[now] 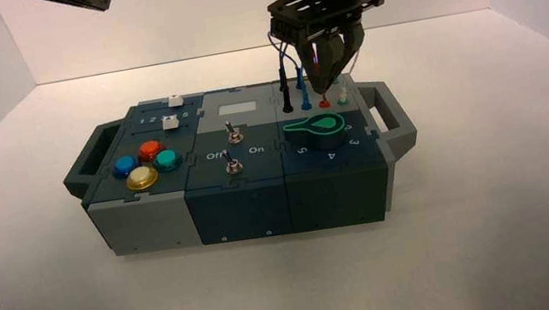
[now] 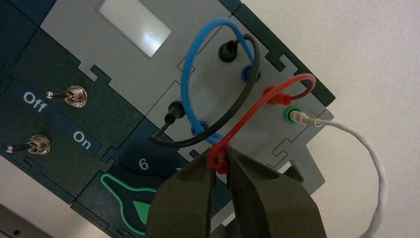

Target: Insert the red wire.

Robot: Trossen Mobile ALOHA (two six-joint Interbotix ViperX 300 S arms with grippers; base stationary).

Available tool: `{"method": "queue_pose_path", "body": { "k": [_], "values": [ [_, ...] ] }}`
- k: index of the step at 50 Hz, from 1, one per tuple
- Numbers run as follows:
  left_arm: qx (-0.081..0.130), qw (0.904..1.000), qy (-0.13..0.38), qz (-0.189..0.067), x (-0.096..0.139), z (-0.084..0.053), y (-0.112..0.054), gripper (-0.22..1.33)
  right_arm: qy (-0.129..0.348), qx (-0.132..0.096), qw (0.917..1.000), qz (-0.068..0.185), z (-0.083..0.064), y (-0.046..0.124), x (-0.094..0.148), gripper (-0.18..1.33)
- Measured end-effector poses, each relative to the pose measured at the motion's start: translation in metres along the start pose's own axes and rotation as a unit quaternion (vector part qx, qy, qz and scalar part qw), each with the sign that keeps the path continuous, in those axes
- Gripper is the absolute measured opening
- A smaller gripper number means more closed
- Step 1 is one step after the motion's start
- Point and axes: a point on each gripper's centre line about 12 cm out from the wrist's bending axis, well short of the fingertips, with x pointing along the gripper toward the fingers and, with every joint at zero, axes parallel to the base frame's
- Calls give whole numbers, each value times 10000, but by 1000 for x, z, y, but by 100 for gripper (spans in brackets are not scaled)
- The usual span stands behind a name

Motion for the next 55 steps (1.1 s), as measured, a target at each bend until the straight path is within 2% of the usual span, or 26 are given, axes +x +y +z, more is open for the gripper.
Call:
{"method": "queue_pose_path", "body": {
  "k": [55],
  "values": [
    [-7,10000,8,-3,0,0,0,-16,-138,-6,9999,-5,2,0,-7,9]
  ]
}}
